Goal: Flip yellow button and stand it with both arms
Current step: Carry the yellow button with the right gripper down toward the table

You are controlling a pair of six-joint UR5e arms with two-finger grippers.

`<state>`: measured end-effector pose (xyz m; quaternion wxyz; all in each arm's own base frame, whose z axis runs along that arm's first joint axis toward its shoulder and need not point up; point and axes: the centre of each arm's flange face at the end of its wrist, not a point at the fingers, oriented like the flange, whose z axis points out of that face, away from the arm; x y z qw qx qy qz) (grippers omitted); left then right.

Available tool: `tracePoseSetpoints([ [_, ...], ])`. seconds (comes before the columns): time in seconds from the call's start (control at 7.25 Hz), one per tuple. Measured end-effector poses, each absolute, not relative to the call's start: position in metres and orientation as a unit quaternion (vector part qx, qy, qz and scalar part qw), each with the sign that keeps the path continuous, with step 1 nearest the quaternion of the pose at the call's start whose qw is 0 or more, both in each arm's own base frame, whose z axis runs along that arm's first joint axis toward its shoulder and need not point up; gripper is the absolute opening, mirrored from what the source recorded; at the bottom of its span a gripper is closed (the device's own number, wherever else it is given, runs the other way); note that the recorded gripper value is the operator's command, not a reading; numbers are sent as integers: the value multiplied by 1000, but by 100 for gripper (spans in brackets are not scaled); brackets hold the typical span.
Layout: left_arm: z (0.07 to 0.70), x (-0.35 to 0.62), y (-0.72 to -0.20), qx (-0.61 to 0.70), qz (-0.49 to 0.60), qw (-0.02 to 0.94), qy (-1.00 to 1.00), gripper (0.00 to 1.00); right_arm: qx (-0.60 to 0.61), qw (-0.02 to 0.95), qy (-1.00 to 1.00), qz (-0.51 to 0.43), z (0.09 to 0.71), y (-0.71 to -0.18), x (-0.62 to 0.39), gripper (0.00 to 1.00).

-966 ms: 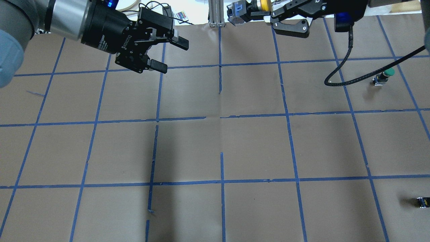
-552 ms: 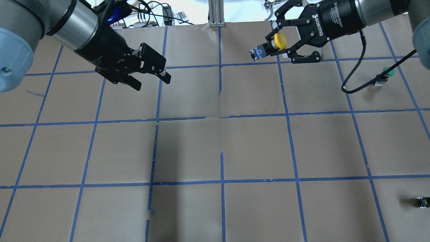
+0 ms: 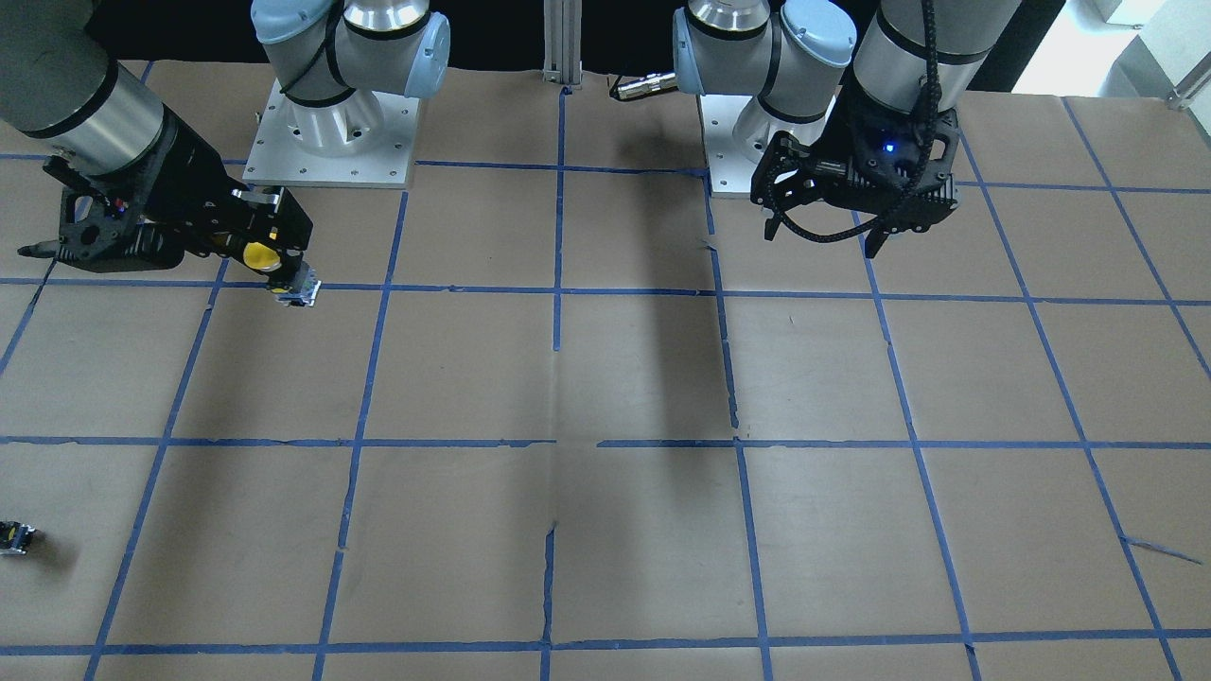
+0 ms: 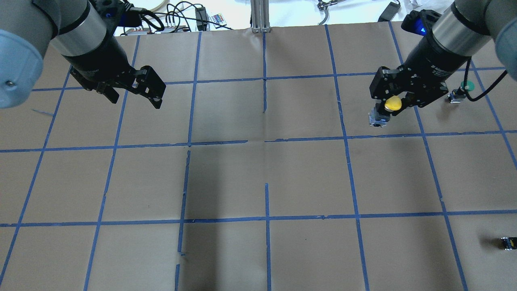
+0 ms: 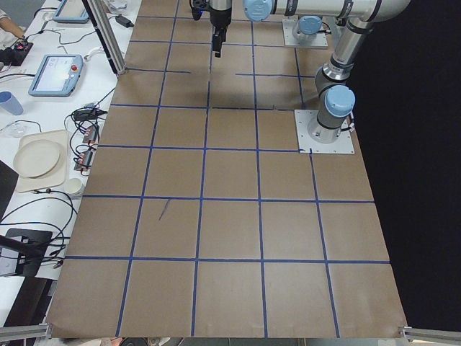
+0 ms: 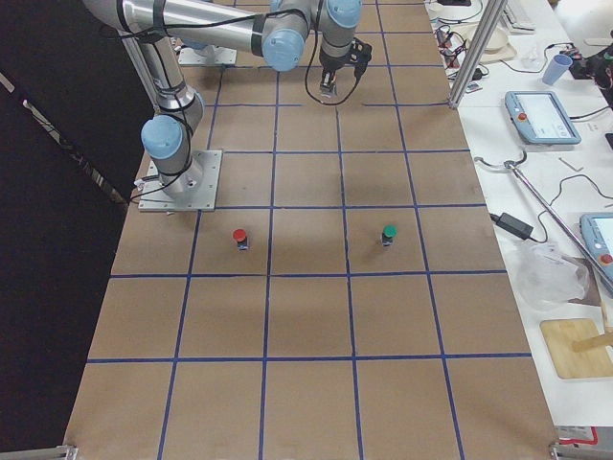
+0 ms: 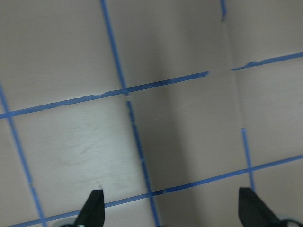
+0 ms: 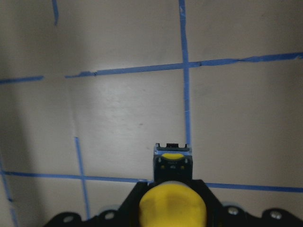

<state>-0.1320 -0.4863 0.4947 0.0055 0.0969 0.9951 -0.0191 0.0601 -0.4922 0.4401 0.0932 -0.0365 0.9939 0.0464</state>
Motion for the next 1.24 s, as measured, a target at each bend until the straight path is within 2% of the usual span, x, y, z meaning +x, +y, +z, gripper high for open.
tracePoseSetpoints([
  [0.28, 494, -136, -491, 99, -26, 15, 995, 100, -218, 36, 974, 50, 440, -491, 32, 8],
  [0.55, 493, -136, -493, 77, -27, 11, 997, 100, -341, 21, 939, 36, 424, -498, -20, 8],
  [0.97, 492, -138, -494, 50, -26, 0, 998, 100, -467, -23, 884, -5, 359, -487, -100, 8],
  [1.24, 492, -138, -494, 47, -26, -2, 999, 100, -543, -36, 839, -8, 339, -476, -133, 8],
])
